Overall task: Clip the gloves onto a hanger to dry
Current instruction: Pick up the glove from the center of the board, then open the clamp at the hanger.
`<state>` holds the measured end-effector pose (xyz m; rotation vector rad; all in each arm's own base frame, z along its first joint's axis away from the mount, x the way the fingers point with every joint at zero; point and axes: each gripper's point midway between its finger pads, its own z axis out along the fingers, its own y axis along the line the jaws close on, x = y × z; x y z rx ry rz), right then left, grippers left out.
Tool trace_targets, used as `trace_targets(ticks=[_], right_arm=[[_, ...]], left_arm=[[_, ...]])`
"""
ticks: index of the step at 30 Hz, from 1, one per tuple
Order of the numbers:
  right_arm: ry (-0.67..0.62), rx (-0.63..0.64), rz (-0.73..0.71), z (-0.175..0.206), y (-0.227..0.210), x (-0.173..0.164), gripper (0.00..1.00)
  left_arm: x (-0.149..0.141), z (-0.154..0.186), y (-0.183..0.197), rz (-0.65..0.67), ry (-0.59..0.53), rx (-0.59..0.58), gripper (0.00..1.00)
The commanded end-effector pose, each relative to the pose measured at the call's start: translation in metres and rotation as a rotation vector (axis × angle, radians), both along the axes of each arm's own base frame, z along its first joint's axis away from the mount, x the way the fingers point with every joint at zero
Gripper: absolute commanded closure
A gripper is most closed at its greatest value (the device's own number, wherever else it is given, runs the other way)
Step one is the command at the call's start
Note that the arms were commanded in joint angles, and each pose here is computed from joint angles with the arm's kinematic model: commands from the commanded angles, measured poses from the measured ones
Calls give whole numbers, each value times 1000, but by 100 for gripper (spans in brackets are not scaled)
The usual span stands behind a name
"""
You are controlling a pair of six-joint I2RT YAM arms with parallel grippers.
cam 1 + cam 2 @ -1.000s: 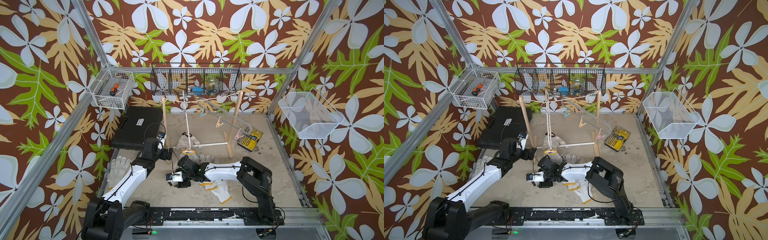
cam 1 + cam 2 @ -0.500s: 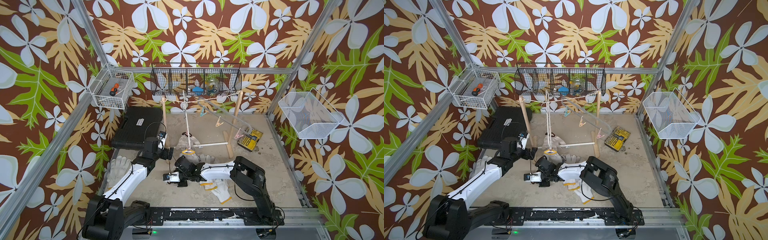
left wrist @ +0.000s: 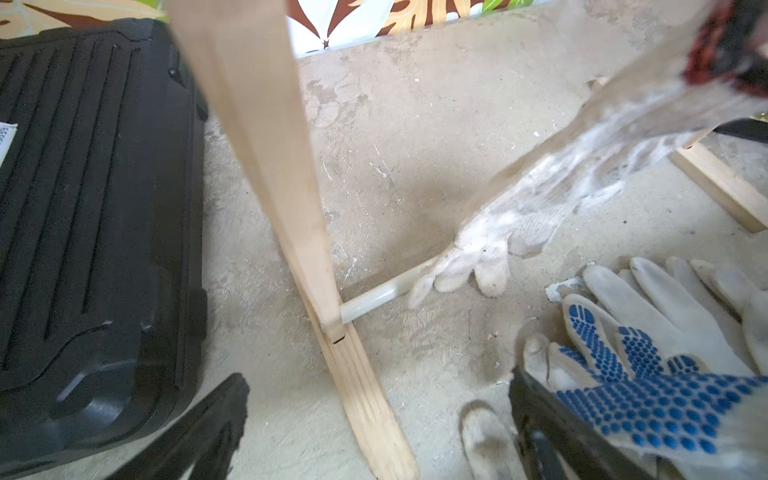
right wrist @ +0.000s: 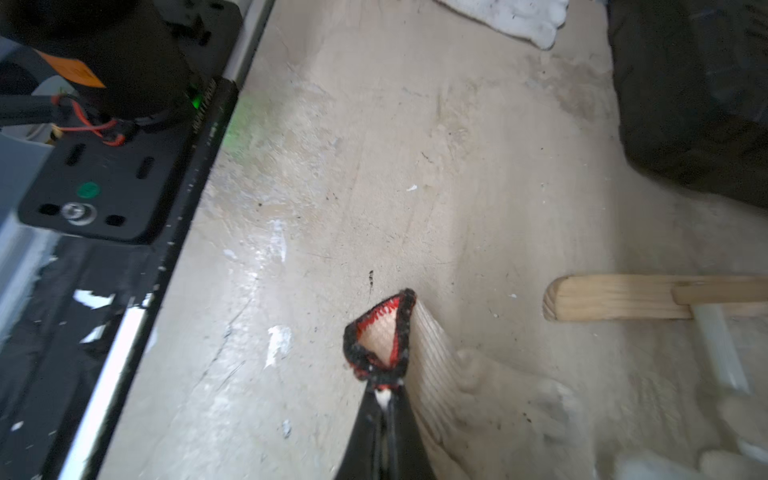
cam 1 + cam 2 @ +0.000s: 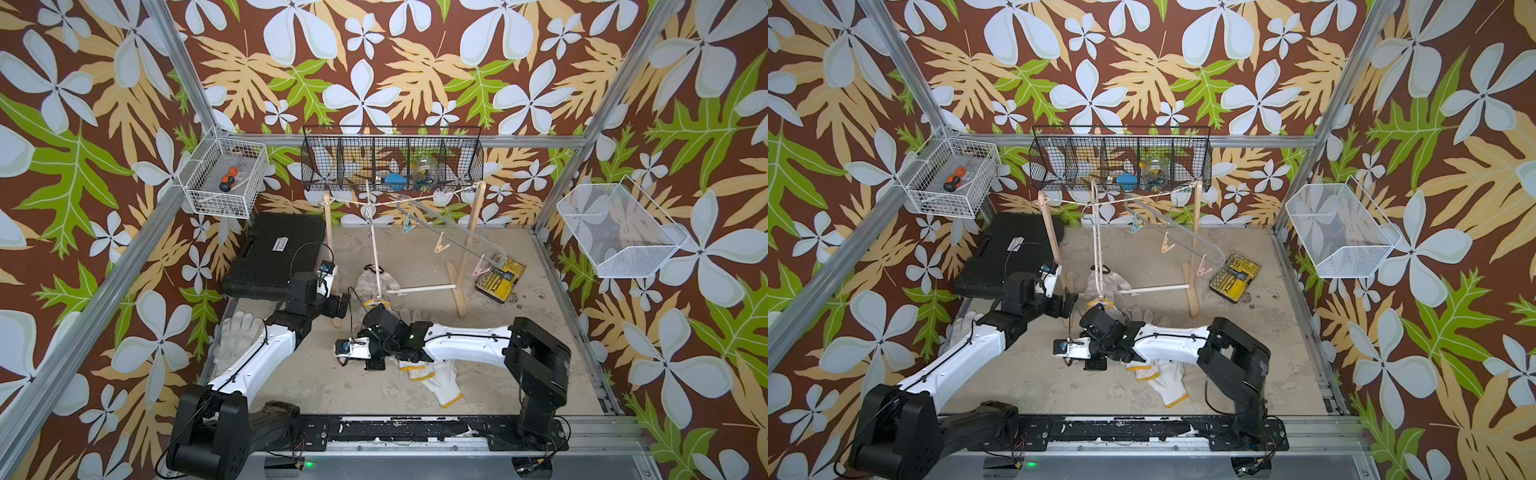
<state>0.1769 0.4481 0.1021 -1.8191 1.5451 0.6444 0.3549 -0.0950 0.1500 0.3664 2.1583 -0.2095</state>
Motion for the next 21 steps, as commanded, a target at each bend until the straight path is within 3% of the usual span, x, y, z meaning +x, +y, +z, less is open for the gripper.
trace_targets(ticks=[1,12,21], right_arm=[[42,74,-33,29,-13,-10,100],[171,205,-187,93,-126,1,100],[89,266,-356,138,-185,54,100]], left_arm=[[5,14,-10,-54,-47,-26,0],[17,47,-36,-173,-111,-103,2],[49,85,-37,-130,-199,-135,5]])
